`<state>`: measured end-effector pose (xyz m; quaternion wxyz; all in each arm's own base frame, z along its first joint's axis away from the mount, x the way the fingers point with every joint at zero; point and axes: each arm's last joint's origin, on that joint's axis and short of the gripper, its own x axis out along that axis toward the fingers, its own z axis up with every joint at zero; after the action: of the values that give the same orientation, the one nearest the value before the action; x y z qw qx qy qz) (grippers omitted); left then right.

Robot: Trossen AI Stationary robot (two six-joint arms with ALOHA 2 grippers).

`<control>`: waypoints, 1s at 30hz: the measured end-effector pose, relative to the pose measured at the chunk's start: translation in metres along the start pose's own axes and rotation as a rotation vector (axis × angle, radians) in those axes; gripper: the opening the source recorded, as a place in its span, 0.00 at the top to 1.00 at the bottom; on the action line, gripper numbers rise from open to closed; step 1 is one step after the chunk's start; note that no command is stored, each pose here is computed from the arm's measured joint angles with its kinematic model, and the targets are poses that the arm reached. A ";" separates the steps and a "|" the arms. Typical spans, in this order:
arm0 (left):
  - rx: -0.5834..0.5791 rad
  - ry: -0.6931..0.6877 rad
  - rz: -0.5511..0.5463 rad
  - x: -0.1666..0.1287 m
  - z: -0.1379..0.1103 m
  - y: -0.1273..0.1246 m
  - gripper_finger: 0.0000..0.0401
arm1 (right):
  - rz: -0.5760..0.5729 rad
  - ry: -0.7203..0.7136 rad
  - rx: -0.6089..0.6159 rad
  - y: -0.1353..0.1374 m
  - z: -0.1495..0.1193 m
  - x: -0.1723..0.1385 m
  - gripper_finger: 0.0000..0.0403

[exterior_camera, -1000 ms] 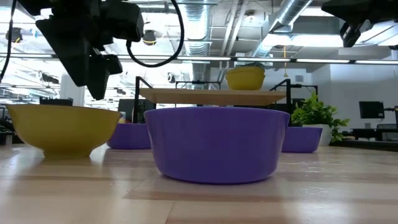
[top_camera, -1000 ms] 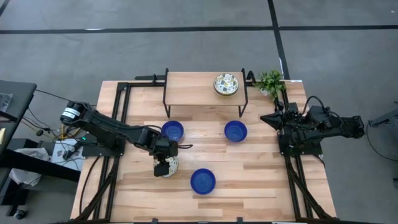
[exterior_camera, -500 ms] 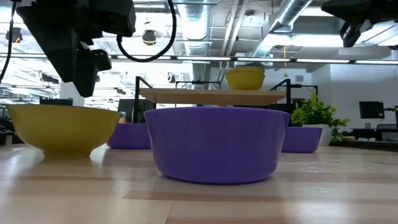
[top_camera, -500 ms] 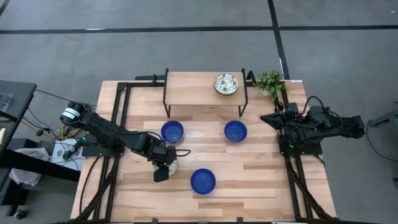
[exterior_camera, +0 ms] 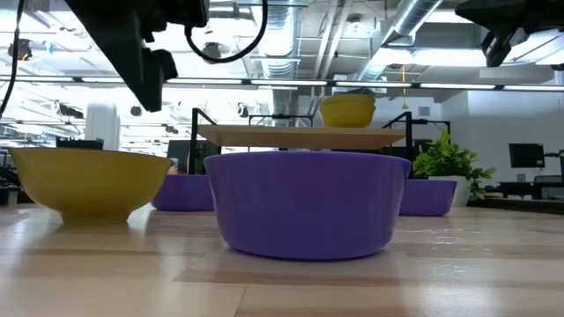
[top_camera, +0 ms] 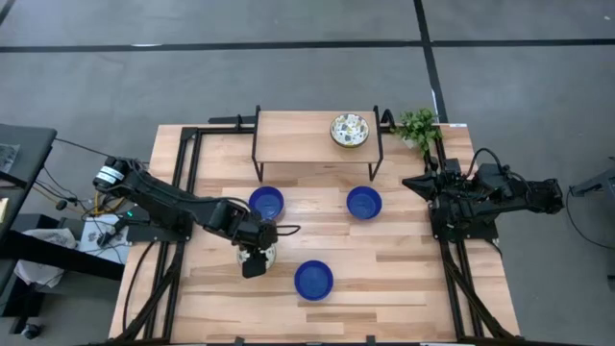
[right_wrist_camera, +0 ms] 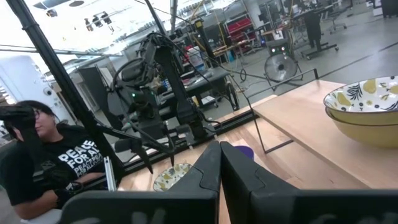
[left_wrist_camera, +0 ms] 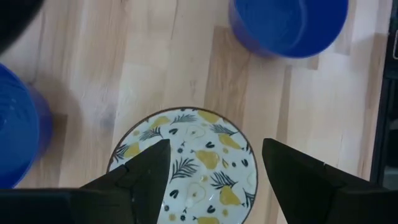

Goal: Pick & Place Mini bowls
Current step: Stack the white patterned bowl on top of the white bowl on the shelf

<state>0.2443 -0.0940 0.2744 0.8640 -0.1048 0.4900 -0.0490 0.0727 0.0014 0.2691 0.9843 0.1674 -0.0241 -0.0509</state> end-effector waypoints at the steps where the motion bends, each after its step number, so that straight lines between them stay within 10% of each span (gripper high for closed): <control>1: -0.001 -0.002 0.004 0.000 0.000 0.000 0.37 | 0.000 0.000 0.000 0.000 0.000 0.000 1.00; 30: -0.065 -0.091 -0.035 0.004 0.011 -0.005 0.37 | 0.000 0.002 0.000 0.000 0.000 0.000 1.00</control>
<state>0.2558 -0.0980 0.2770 0.8806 -0.1432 0.4496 -0.0433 0.0727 0.0014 0.2690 0.9843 0.1673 -0.0231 -0.0505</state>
